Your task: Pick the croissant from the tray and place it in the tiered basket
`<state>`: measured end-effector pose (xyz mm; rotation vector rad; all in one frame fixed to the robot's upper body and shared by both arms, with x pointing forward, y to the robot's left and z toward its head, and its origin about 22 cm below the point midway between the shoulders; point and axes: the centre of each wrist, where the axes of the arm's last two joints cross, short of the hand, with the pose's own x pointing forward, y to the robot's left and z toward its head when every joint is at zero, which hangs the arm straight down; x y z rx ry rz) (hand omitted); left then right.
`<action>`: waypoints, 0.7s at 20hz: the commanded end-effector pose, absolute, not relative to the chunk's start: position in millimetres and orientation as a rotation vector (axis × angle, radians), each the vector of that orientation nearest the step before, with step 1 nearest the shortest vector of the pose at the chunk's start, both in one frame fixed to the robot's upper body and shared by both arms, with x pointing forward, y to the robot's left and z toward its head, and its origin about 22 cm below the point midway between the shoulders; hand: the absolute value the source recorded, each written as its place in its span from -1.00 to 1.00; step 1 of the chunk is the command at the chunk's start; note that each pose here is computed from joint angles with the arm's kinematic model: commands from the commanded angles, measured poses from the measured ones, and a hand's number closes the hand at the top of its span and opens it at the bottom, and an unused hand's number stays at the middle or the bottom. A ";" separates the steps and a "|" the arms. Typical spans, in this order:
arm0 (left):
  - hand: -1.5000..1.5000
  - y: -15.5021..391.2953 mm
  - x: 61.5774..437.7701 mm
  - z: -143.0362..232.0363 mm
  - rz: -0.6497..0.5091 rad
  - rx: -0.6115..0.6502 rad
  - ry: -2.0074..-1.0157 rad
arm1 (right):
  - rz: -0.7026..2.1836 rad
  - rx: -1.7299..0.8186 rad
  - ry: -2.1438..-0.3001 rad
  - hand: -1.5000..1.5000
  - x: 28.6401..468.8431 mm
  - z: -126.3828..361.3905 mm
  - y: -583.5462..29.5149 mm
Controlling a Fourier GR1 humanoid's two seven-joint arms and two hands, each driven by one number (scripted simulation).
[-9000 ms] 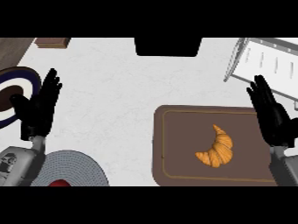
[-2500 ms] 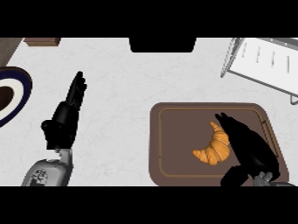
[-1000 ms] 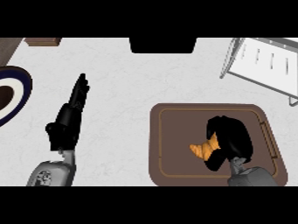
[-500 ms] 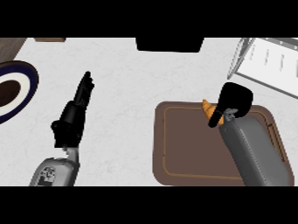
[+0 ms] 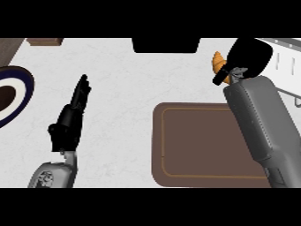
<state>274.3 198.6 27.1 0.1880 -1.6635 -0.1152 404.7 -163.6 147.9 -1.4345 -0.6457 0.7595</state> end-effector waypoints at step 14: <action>0.00 187.3 264.6 24.8 -0.119 0.180 -1.663 | 0.378 -1.424 -0.845 1.00 403.8 330.7 -187.9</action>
